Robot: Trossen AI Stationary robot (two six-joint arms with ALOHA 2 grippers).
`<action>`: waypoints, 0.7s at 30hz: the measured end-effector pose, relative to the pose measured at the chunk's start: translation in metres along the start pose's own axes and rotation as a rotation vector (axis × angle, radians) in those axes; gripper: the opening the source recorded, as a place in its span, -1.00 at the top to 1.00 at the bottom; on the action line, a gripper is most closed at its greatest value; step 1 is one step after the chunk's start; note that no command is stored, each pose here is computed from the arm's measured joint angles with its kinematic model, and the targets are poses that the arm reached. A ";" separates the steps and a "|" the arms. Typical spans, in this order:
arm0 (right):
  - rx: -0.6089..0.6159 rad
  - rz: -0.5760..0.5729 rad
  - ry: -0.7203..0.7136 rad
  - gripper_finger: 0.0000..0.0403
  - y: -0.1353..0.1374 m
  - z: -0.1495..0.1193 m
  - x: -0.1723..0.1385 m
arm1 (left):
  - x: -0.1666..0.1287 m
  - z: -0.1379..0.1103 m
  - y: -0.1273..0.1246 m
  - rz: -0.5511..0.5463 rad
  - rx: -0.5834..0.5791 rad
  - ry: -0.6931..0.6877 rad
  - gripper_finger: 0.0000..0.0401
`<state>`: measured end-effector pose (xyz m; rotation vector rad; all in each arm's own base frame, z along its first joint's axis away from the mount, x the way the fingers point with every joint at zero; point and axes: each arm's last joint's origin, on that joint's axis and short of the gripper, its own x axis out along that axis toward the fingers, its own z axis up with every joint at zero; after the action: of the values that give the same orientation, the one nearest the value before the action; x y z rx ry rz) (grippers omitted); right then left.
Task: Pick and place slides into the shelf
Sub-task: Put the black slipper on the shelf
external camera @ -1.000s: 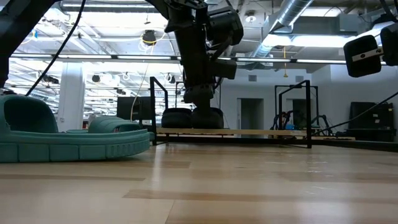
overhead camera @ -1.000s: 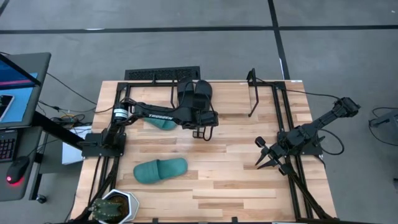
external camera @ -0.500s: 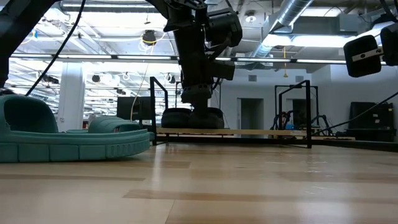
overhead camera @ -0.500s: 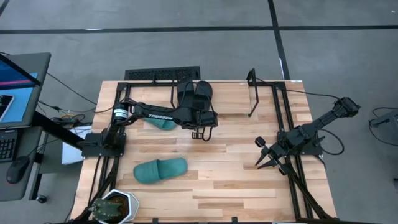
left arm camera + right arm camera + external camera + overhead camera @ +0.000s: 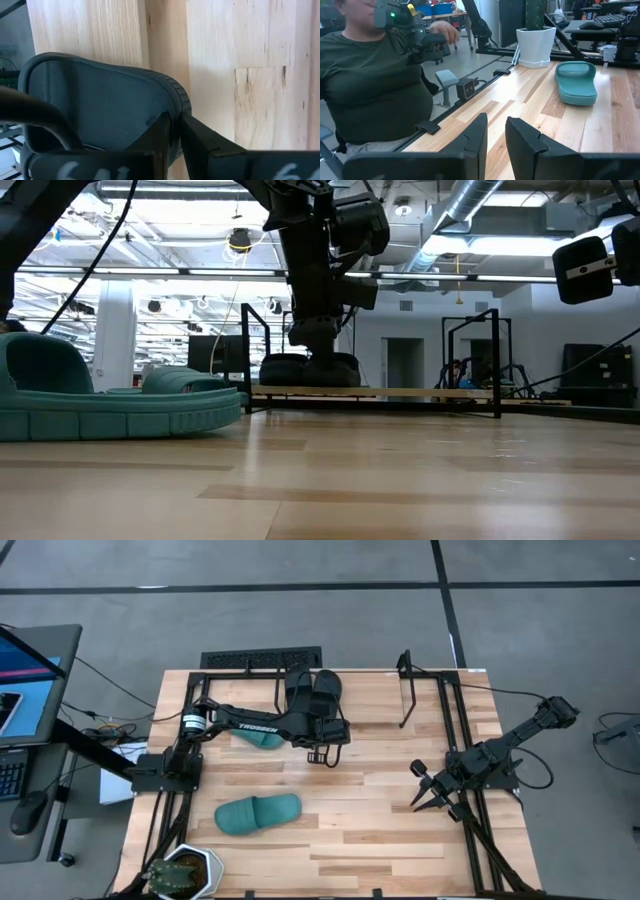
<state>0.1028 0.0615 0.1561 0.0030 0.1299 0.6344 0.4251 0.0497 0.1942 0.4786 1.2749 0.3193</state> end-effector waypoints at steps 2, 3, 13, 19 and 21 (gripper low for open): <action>0.000 0.000 0.000 0.71 0.000 0.000 0.000 | 0.000 0.000 0.000 0.000 -0.001 0.000 0.86; 0.000 0.000 -0.001 0.71 0.000 0.000 0.000 | 0.000 0.000 0.000 0.001 -0.001 -0.001 0.86; 0.000 0.000 0.000 0.71 0.000 0.000 0.000 | 0.000 0.000 0.000 -0.001 0.003 -0.003 0.86; 0.005 0.000 0.030 0.71 0.000 -0.003 0.000 | 0.001 0.001 0.003 -0.002 -0.032 -0.013 0.78; 0.010 -0.001 0.030 0.71 0.000 -0.003 0.000 | 0.002 0.000 0.004 0.001 -0.056 -0.010 0.68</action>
<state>0.1024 0.0613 0.1532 0.0029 0.1624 0.6334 0.4260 0.0540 0.1947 0.4326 1.2528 0.3520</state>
